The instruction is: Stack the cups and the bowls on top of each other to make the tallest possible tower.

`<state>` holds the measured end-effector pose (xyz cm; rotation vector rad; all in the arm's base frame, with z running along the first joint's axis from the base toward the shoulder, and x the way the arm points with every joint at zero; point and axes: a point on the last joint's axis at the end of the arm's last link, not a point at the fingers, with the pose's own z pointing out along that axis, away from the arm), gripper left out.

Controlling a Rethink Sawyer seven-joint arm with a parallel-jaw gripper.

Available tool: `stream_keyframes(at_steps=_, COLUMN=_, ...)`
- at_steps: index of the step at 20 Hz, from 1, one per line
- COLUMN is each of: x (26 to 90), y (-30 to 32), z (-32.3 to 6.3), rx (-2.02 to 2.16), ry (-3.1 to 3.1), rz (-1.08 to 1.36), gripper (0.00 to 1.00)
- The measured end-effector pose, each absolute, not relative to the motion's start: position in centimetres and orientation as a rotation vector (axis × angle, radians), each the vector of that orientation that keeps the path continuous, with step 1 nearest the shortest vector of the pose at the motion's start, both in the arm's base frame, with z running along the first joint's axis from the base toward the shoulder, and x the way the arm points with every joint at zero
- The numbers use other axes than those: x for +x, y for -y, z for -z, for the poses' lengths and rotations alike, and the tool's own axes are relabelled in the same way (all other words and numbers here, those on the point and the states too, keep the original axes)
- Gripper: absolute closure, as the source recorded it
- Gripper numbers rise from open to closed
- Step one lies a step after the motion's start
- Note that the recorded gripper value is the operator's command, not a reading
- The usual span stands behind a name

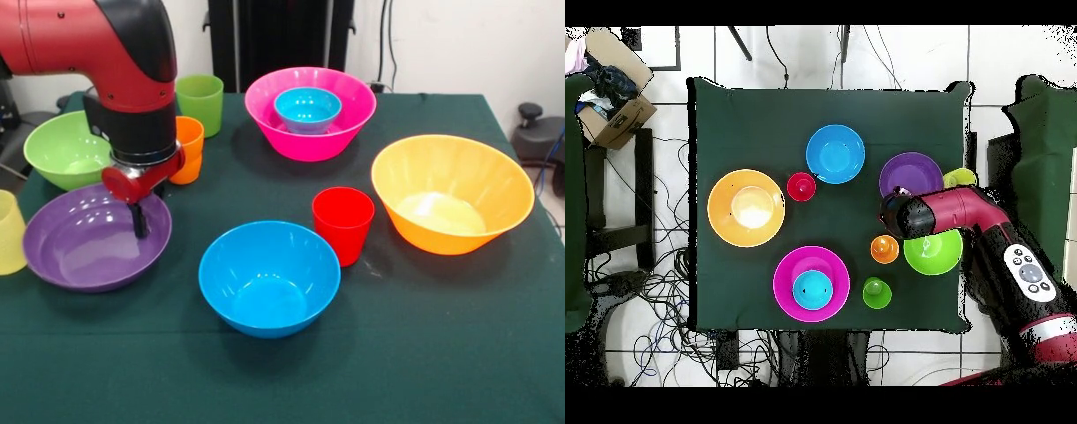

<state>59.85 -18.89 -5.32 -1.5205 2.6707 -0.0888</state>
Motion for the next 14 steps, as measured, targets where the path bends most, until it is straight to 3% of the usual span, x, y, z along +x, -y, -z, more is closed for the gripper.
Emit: stream_keyframes(at_steps=14, x=60.4, y=19.9, z=3.4, rx=-1.527, ry=-2.661, rz=0.149, gripper=1.00)
